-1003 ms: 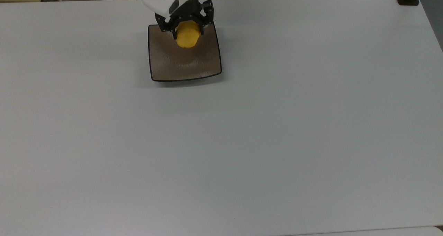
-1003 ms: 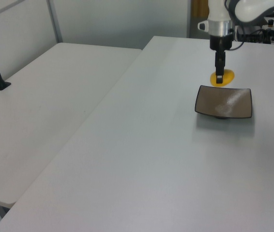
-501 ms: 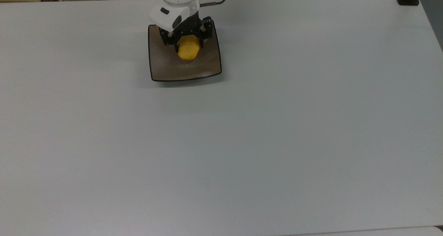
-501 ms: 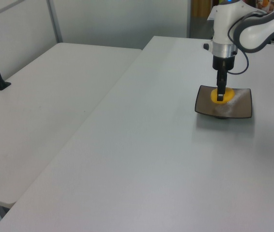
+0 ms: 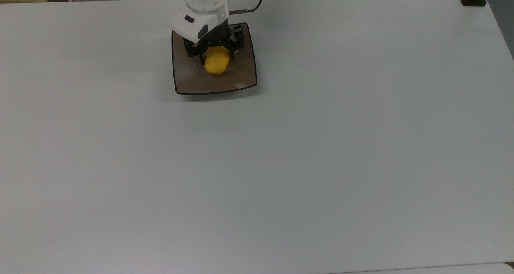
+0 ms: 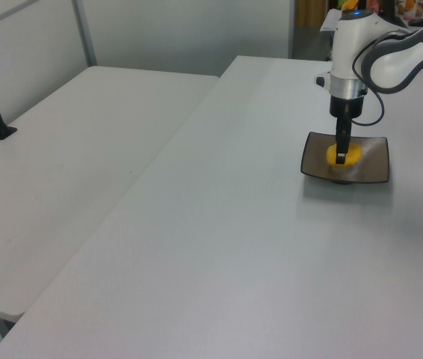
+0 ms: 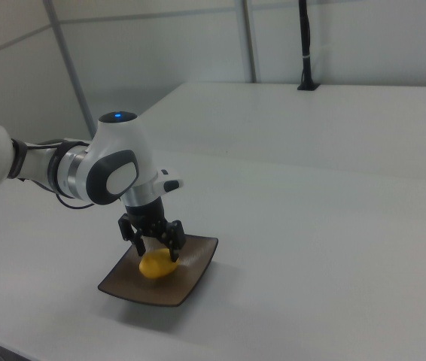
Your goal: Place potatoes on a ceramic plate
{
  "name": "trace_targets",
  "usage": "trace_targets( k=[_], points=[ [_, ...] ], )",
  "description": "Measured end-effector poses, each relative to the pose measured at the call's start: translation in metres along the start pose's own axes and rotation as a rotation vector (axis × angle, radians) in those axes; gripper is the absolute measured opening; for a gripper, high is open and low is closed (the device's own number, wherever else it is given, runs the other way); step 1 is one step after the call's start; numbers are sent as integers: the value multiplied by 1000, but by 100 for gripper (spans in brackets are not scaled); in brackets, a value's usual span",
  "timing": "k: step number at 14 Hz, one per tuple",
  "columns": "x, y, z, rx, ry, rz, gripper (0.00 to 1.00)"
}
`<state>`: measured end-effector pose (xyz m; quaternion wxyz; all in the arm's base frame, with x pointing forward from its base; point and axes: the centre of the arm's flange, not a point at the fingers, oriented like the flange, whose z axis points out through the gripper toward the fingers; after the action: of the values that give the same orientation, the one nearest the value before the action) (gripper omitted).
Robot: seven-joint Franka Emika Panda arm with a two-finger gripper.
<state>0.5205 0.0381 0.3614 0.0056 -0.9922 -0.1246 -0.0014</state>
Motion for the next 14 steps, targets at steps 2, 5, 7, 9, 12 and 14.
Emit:
trace_targets(
  k=[2,5,7,9,12,14],
  points=[
    [1,0,-1,-1,3,0,99],
    [17,5,-36,-8,50,29,100],
    [31,9,-89,-5,42,46,100],
    [37,13,-144,-4,45,55,100],
    [31,23,-213,1,35,82,100],
    [26,22,-237,15,23,101,100]
  ],
)
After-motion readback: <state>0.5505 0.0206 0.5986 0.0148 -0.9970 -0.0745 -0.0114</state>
